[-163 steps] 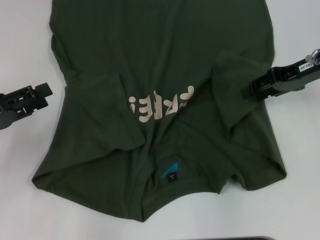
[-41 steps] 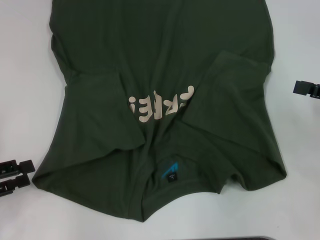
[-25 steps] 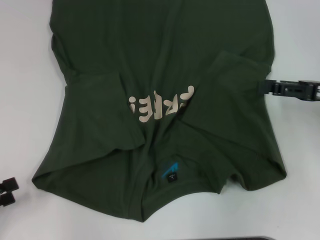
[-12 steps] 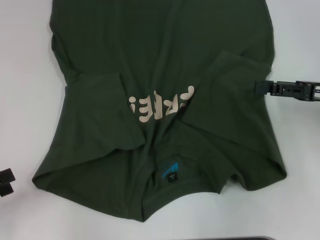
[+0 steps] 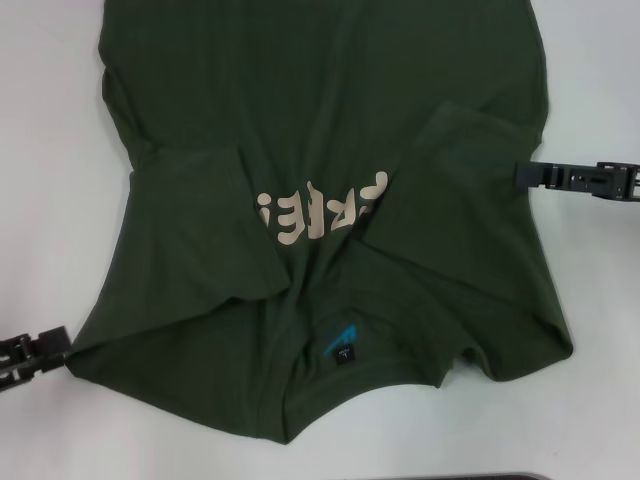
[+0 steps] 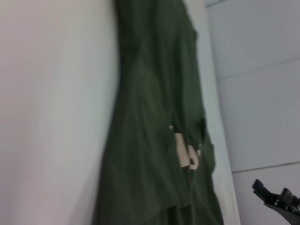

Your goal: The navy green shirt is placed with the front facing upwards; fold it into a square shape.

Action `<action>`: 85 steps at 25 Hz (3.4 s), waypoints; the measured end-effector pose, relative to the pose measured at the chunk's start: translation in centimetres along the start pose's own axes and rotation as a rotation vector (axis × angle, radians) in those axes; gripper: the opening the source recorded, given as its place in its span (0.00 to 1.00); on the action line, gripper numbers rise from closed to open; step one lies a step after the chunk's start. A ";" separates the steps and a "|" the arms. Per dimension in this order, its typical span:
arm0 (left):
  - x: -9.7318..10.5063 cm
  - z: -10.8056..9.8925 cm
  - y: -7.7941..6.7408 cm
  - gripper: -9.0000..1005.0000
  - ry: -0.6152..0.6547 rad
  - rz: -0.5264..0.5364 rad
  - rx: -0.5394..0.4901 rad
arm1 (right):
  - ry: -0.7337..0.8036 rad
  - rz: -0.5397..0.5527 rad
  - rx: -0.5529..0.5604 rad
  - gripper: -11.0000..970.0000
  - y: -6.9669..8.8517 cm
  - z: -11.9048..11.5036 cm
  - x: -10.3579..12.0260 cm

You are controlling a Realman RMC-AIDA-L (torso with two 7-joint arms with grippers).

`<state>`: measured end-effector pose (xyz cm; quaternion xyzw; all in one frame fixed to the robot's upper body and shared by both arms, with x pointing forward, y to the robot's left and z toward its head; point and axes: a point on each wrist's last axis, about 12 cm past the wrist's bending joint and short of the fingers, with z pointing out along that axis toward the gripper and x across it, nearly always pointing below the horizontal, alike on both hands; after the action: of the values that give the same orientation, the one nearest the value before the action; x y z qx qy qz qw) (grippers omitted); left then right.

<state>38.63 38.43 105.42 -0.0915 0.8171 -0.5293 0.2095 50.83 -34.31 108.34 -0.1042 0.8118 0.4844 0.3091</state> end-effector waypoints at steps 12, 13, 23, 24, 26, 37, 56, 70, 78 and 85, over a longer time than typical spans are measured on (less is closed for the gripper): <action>-1.3 1.0 -0.2 0.70 -0.037 0.019 0.024 | -0.012 0.006 0.003 0.80 0.0 -0.2 -0.2; -1.3 0.9 -0.1 0.70 -0.032 0.002 0.020 | -0.012 0.006 0.003 0.80 0.0 -0.2 -0.2; -1.6 0.1 0.3 0.90 -0.045 -0.104 -0.032 | -0.002 0.029 0.011 0.80 -0.1 -0.5 0.0; -1.7 0.2 0.3 0.90 -0.044 -0.105 -0.033 | -0.002 0.030 0.012 0.80 -0.1 -0.5 0.0; -1.8 0.2 0.4 0.90 -0.044 -0.106 -0.033 | -0.002 0.031 0.013 0.80 -0.1 -0.6 0.1; -1.2 0.2 1.3 0.90 0.010 -0.120 -0.114 | -0.003 0.031 0.022 0.80 -0.3 -0.9 0.0; -1.3 1.1 1.6 0.90 0.001 -0.181 -0.133 | -0.006 0.033 0.017 0.80 -0.2 -0.9 0.0; -1.6 1.4 1.8 0.90 0.000 -0.202 -0.148 | -0.008 0.035 0.022 0.80 -0.3 -0.9 0.1; -1.6 2.1 1.9 0.89 0.022 -0.214 -0.142 | -0.009 0.037 0.024 0.80 -0.3 -1.0 0.1; -1.8 2.4 1.8 0.86 0.024 -0.214 -0.137 | -0.010 0.037 0.024 0.80 -0.3 -1.0 0.1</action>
<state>41.48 37.86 103.41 -0.1856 0.8394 -0.4925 0.1352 50.55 -35.28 108.39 -0.0830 0.8178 0.4807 0.3053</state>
